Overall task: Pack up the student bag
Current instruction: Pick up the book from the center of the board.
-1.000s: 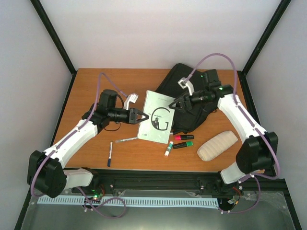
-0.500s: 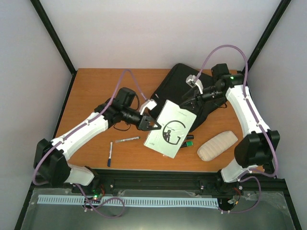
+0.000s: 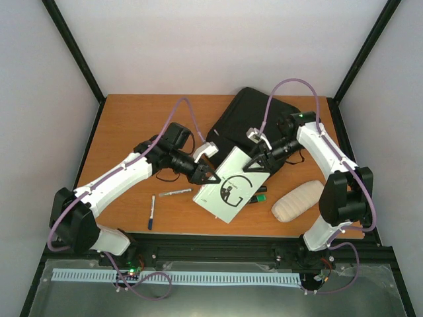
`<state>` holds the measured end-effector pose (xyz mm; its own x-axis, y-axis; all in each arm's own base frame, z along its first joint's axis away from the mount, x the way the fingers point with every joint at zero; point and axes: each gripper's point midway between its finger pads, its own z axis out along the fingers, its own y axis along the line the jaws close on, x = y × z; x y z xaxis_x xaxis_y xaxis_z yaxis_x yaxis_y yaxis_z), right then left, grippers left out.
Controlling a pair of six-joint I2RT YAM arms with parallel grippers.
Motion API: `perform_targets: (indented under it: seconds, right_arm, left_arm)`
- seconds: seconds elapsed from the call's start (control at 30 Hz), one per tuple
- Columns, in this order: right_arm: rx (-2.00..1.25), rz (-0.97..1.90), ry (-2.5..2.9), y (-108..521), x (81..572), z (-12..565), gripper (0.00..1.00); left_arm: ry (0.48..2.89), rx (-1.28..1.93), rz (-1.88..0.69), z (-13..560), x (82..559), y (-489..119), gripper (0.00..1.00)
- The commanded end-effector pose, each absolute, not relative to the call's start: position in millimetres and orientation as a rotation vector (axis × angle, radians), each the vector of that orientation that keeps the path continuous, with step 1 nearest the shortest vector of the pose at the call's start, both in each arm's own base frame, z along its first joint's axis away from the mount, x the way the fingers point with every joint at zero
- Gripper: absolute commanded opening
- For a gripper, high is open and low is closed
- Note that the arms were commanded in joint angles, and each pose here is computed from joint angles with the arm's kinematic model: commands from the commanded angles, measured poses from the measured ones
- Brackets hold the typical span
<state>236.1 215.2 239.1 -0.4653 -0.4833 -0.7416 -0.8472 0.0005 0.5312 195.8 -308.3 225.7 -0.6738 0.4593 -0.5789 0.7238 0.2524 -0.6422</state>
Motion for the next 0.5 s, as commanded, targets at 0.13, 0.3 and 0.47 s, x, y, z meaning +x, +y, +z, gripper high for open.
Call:
perform_targets:
  seconds: [0.13,0.3,0.47]
  right_arm:
    - [-1.361,1.577,1.815,230,225,250,0.04]
    - [-1.357,1.549,1.796,230,232,262,0.03]
    - [-1.323,1.518,1.771,225,245,275,0.03]
  left_arm:
    - [2.057,1.205,-1.432,259,194,-320,0.04]
    - [2.070,1.215,-1.455,249,182,-314,0.48]
    - [2.097,1.191,-1.455,239,168,-305,0.45]
